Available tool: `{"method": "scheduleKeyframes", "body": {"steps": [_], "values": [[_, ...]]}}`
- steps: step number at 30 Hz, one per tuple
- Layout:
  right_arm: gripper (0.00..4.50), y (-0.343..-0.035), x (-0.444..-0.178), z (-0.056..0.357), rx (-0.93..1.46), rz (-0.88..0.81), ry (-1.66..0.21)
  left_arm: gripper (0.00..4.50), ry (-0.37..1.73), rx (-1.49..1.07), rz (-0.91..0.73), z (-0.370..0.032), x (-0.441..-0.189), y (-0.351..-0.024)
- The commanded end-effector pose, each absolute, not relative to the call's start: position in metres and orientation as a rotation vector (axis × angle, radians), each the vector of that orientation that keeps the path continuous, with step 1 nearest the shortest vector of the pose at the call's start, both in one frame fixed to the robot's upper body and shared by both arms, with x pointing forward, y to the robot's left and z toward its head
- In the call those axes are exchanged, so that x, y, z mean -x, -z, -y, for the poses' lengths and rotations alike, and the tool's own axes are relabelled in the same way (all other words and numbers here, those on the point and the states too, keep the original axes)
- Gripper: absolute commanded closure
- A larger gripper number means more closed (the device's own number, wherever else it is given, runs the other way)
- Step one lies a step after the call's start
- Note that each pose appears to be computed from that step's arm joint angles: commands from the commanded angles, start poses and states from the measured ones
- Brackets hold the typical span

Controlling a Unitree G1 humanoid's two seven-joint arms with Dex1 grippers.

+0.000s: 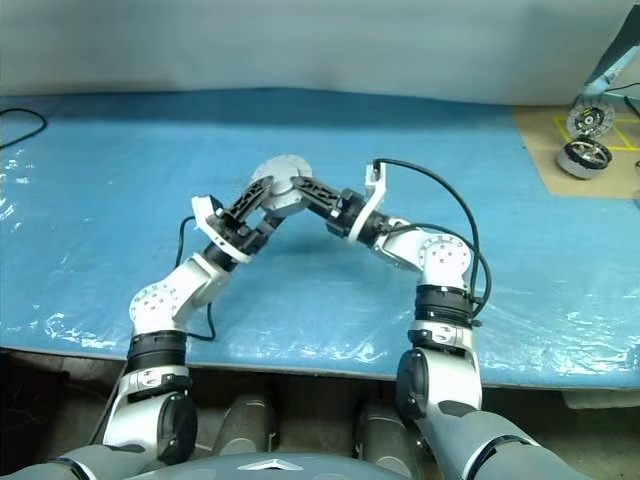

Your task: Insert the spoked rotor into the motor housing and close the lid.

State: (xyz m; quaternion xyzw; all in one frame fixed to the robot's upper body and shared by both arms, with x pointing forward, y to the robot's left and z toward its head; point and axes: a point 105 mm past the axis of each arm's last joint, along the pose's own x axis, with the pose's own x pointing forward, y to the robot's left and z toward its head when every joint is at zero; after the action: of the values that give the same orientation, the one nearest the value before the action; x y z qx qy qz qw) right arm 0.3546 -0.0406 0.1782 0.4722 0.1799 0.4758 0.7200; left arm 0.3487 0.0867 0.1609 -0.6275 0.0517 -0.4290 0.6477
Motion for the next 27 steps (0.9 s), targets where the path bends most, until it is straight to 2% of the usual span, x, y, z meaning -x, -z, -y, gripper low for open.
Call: {"method": "scheduleKeyframes", "body": {"steps": [1,3,4,6,10,15,22,27], "values": [[2.09,-0.205,-0.347,0.038,-1.037,-0.304,-1.145,0.03,1.001,1.425,-0.069,-0.079,-0.354,-0.174],[2.09,-0.205,-0.347,0.038,-1.036,-0.307,-1.141,0.03,0.983,1.413,-0.065,-0.076,-0.356,-0.173],[2.09,-0.204,-0.347,0.038,-1.036,-0.308,-1.140,0.20,0.968,1.412,-0.069,-0.075,-0.357,-0.171],[2.09,-0.204,-0.348,0.038,-1.036,-0.309,-1.138,0.65,0.959,1.415,-0.066,-0.074,-0.357,-0.169],[2.09,-0.202,-0.349,0.037,-1.041,-0.318,-1.128,1.91,0.905,1.362,-0.082,-0.076,-0.361,-0.159],[2.09,-0.198,-0.351,0.035,-1.051,-0.347,-1.104,2.03,0.912,1.369,-0.023,-0.084,-0.361,-0.164],[2.09,-0.186,-0.364,0.038,-1.019,-0.362,-0.972,2.03,0.904,1.360,-0.024,-0.083,-0.364,-0.164],[0.57,-0.192,-0.363,0.039,-1.030,-0.326,-1.002,2.04,0.807,1.317,-0.011,-0.088,-0.379,-0.161]]}}
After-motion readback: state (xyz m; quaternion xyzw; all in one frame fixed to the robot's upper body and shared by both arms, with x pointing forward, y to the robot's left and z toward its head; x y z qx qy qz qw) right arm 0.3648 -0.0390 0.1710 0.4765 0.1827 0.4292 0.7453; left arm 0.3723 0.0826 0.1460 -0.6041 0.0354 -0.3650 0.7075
